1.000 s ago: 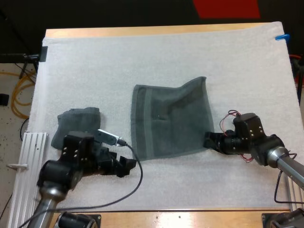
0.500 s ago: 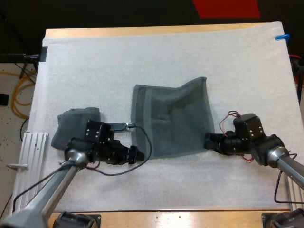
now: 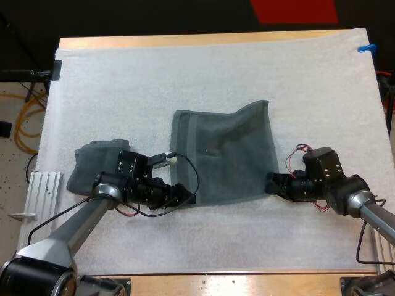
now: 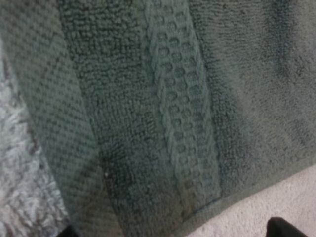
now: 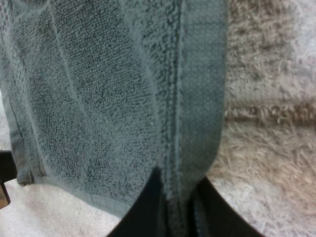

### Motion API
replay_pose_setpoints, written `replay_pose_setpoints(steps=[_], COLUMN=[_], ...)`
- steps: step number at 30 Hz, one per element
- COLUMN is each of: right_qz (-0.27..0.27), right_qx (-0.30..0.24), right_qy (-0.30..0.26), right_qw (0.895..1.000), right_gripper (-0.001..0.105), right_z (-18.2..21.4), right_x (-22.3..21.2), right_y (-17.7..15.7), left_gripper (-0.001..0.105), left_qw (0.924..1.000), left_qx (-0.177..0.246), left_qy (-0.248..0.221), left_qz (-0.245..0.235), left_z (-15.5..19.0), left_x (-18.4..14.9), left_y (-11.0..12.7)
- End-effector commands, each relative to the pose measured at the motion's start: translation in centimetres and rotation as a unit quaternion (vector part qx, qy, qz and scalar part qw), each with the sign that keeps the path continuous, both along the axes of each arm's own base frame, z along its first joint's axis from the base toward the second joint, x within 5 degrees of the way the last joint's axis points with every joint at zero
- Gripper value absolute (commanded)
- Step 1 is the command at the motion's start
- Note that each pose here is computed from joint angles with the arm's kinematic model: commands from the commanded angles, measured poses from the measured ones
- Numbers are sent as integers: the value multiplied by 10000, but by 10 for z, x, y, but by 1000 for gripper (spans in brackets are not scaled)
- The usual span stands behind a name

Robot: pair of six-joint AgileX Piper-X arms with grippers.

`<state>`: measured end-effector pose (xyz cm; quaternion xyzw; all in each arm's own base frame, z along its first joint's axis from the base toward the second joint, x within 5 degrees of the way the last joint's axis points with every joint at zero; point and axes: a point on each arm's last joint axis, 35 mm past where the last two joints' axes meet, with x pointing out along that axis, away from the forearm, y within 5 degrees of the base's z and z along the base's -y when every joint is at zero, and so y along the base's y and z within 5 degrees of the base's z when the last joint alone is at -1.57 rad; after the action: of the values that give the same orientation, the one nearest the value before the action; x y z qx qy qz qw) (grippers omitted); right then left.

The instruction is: Pick towel from pile fold and stack

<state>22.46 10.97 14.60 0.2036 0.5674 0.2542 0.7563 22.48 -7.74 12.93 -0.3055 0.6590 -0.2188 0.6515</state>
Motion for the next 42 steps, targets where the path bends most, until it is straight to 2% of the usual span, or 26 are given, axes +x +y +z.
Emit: replay_pose_setpoints(steps=[1, 9, 12, 14, 17, 19, 24, 29, 37, 42], right_qz=[53, 53, 81, 94, 93, 93, 261, 435, 859, 727], right_qx=[-15, -15, 30, 50, 49, 49, 197, 168, -119, -334], right_qy=[-41, -41, -22, -14, -15, -15, -14, -184, -203, -389], right_qw=[10000, 10000, 10000, 9999, 9999, 9999, 9995, 9987, 9960, 9960], right_gripper=[0, 0, 0, 0, 0, 0, 0, 0, 0, 0], right_z=[2, 2, 2, 2, 2, 2, 7, 28, 59, 69], right_x=[-1, -1, -1, -1, -1, -1, -4, -19, -60, -71], right_y=[0, 0, 0, 0, 0, 0, 1, 5, 11, 9], left_gripper=[66, 54, 38, 24, 6, 0, 0, 0, 0, 0], left_qw=[9997, 9994, 9987, 9975, 9972, 9971, 9981, 9962, 9967, 9962], left_qx=[212, 317, 490, 697, 737, 758, 587, 597, 347, 271], left_qy=[89, 121, 129, 41, 20, -7, 62, 156, -50, -446], left_qz=[43, -88, -102, -123, -114, -105, -173, -608, -726, -696], left_z=[-9, -10, -11, -12, -12, -11, -6, 20, 68, 77], left_x=[-2, -5, -7, -7, -7, -6, -8, -31, -68, -72], left_y=[0, -7, -12, -15, -15, -15, -15, -11, 0, 2])
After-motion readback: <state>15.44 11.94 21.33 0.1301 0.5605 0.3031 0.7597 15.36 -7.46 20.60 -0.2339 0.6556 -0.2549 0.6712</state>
